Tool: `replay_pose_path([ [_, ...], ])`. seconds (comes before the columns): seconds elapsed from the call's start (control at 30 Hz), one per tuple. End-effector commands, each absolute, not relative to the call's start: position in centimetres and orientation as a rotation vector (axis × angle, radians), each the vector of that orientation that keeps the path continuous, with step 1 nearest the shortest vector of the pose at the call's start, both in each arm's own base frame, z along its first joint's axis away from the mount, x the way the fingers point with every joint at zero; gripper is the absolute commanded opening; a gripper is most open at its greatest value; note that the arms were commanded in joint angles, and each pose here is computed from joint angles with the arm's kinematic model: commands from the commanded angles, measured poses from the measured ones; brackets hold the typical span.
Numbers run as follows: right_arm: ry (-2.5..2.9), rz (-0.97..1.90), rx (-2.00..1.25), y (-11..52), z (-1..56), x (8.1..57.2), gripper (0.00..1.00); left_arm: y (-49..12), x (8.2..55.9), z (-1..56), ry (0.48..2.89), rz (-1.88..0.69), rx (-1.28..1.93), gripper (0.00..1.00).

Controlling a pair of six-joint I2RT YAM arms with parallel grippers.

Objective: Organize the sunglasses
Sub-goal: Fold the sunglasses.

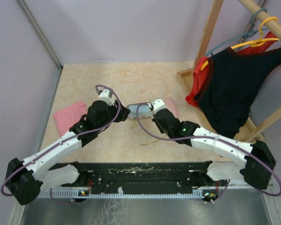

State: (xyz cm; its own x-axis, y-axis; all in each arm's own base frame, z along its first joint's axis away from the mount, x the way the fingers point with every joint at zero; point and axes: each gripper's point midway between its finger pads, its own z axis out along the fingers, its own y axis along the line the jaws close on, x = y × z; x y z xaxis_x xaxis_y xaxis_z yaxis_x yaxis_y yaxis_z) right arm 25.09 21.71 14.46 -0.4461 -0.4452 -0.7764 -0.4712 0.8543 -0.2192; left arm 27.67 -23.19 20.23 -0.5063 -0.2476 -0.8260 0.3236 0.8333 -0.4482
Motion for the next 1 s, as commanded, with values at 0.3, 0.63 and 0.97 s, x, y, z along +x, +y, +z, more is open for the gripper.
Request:
replay_pose_path([
  [0.3,1.946,0.202,-0.610,23.7,19.5,25.4,0.00,-25.2,28.9,17.6,2.117,-0.675,0.080,0.53],
  [0.63,1.955,0.212,-0.509,24.6,19.7,26.5,0.00,-26.9,28.4,16.1,2.153,-0.662,0.126,0.51],
  [0.97,2.000,0.251,-0.461,26.1,18.8,26.9,0.00,-29.0,28.3,15.3,2.168,-0.668,0.152,0.50],
])
